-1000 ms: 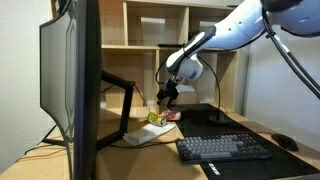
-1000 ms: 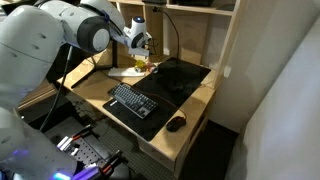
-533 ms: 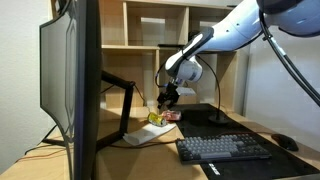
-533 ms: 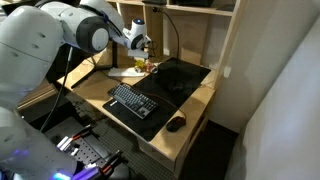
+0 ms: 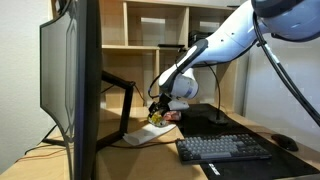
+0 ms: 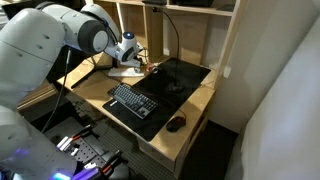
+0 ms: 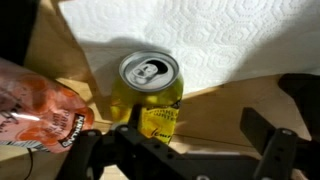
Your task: Pick up the can and make it stand
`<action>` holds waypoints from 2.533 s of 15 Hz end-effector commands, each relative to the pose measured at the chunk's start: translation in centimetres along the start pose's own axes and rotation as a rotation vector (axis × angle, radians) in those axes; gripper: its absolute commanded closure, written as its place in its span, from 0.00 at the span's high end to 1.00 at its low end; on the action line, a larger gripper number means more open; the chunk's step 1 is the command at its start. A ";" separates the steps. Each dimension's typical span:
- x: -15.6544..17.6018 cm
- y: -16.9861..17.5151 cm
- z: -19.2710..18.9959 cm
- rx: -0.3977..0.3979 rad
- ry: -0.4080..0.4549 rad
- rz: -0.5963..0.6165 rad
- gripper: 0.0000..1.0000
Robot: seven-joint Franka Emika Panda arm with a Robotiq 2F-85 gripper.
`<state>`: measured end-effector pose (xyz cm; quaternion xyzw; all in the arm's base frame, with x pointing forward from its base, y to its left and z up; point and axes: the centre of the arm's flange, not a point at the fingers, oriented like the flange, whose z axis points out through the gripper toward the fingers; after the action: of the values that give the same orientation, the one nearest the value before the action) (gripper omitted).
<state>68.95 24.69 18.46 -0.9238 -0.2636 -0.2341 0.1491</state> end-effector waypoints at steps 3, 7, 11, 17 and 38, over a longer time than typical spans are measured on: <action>-4.7 -4.4 0.3 -0.081 0.080 -0.010 1.00; -5.6 -3.3 -0.4 -0.138 0.130 0.050 1.00; -6.3 -2.5 -0.9 -0.126 0.208 0.201 1.00; -6.3 -3.8 -2.3 0.035 0.164 0.506 1.00; 1.3 0.5 -1.2 -0.067 0.108 0.647 1.00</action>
<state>69.90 24.38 20.90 -0.9426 0.0687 -0.2463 0.2149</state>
